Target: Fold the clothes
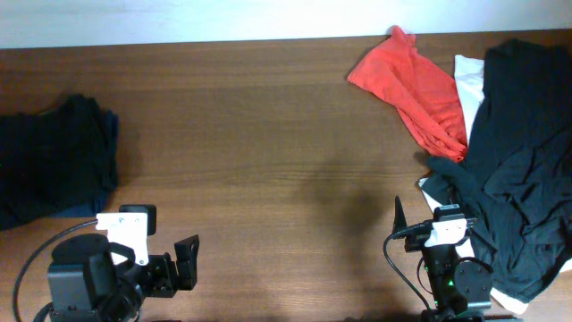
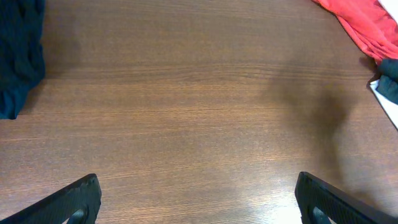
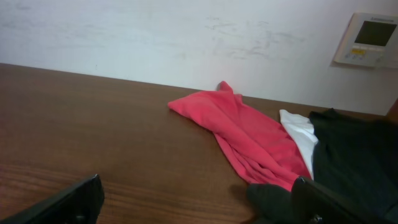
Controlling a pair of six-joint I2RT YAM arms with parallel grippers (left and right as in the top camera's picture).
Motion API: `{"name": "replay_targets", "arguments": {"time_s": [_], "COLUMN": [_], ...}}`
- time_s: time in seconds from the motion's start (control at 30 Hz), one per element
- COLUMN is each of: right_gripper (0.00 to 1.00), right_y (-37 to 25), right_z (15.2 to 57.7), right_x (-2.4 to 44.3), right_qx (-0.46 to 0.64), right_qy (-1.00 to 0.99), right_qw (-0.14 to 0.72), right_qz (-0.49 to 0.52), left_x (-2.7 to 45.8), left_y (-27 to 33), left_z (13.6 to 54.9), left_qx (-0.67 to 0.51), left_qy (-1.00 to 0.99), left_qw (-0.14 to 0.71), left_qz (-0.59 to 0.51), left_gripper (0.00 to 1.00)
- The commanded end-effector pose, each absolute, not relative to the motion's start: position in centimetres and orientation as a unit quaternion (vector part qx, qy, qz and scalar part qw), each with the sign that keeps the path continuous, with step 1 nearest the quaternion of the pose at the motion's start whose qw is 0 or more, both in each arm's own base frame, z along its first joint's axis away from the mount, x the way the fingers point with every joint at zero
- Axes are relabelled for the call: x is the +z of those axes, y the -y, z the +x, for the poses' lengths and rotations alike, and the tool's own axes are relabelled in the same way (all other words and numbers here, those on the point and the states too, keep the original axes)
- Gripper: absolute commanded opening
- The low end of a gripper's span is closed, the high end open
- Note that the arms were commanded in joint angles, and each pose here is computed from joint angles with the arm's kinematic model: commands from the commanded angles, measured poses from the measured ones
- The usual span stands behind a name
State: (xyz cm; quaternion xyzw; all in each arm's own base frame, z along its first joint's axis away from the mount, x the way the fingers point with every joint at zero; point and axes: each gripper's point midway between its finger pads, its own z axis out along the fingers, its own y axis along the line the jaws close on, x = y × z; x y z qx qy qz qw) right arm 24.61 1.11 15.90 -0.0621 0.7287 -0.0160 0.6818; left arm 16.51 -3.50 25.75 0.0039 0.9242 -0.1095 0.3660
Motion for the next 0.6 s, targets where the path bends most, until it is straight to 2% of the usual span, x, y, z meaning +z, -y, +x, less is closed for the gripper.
{"name": "replay_targets", "arguments": {"time_s": [0.0,0.5,0.57], "right_gripper": [0.99,0.98,0.99], "right_y": [-1.2,-1.2,-1.2], "right_z": [24.6,24.6,24.6], "right_x": [15.8,15.7,15.7], "right_qx": [-0.015,-0.015,-0.015], "right_qy": [-0.729,-0.729,-0.729], "right_qw": [0.682,0.681,0.681], "right_qz": [-0.067,-0.067,-0.067], "left_x": [25.9,25.9,25.7], "left_y": [3.7,3.7,2.5], "left_z": [16.4,16.4,16.4], "left_qx": [-0.114,-0.114,-0.077], "left_qy": [-0.922,-0.922,-0.925], "left_qw": [0.369,0.369,0.373], "left_qz": [0.01,0.01,0.003], "left_gripper": [0.99,0.99,0.99]}}
